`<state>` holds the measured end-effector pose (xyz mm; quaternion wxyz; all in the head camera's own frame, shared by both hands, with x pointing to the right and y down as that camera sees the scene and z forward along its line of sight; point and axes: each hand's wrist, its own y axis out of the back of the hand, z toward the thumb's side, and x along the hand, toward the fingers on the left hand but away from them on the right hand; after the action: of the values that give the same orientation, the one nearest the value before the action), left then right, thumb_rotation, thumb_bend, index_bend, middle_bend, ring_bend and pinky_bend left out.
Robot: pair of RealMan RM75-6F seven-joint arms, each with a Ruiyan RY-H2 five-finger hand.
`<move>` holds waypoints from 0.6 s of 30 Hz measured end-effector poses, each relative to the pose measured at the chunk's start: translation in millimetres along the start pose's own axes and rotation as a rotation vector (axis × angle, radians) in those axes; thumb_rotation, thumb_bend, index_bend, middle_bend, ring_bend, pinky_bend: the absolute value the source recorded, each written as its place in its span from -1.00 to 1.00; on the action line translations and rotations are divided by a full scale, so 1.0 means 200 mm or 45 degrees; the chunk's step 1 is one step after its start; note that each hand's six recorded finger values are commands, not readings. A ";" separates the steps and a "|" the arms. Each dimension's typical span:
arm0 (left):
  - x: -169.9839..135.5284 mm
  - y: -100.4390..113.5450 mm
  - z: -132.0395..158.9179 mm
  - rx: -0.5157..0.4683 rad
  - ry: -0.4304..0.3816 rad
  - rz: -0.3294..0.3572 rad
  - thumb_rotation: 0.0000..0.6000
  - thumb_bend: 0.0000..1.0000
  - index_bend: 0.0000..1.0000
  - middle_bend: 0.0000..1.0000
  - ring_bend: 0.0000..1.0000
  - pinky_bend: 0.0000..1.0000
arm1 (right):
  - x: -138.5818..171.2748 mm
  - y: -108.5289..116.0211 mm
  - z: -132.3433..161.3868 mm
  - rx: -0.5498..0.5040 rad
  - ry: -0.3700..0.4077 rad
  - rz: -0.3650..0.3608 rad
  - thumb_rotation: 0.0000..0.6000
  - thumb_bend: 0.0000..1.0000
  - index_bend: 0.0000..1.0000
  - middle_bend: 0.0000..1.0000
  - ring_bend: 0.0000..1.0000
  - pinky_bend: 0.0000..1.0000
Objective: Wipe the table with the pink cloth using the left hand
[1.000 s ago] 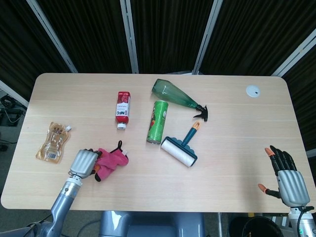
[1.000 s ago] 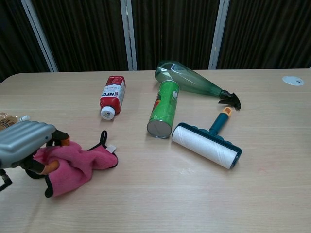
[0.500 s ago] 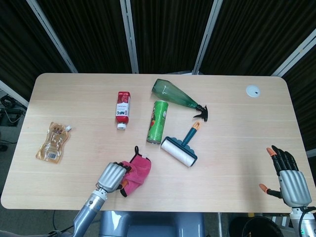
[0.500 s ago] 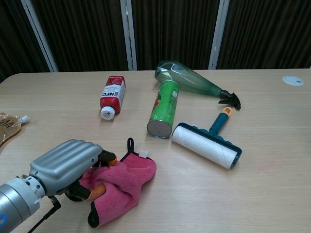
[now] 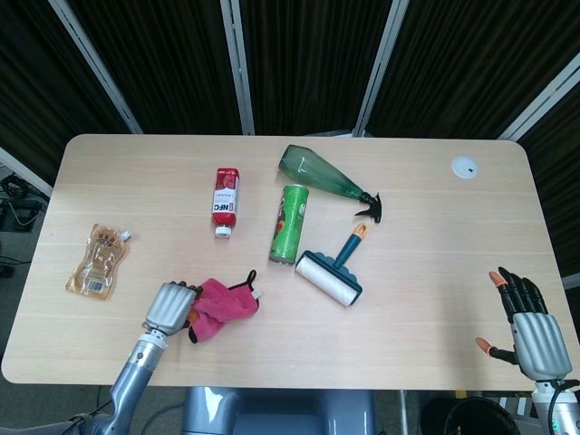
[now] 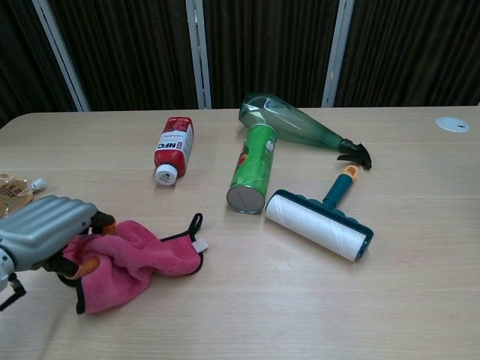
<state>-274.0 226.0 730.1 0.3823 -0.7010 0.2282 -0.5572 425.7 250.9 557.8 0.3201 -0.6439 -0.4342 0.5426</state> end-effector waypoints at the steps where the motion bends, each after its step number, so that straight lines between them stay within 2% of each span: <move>1: 0.00 0.01 -0.03 0.007 0.014 0.006 1.00 0.23 0.58 0.10 -0.07 0.11 | 0.00 0.00 0.00 0.000 -0.001 0.001 1.00 -0.97 -1.00 -1.00 -1.00 -0.99; 6: 0.01 0.10 -0.24 0.016 0.114 0.065 1.00 0.22 0.58 0.10 -0.07 0.11 | 0.00 0.00 0.00 0.002 0.000 0.002 1.00 -0.97 -1.00 -1.00 -1.00 -0.99; 11: 0.01 0.25 -0.40 -0.035 0.210 0.168 1.00 0.22 0.57 0.09 -0.08 0.10 | 0.00 0.00 0.01 0.007 0.004 0.001 1.00 -0.97 -1.00 -1.00 -1.00 -0.99; 18: 0.01 0.35 -0.50 -0.055 0.251 0.209 1.00 0.20 0.51 0.05 -0.10 0.09 | 0.00 -0.01 0.01 0.011 0.002 0.001 1.00 -0.97 -1.00 -1.00 -1.00 -0.99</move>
<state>-360.9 153.9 685.7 0.3872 -0.6297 0.3332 -0.5853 424.2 250.7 559.0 0.3230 -0.6433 -0.4312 0.5440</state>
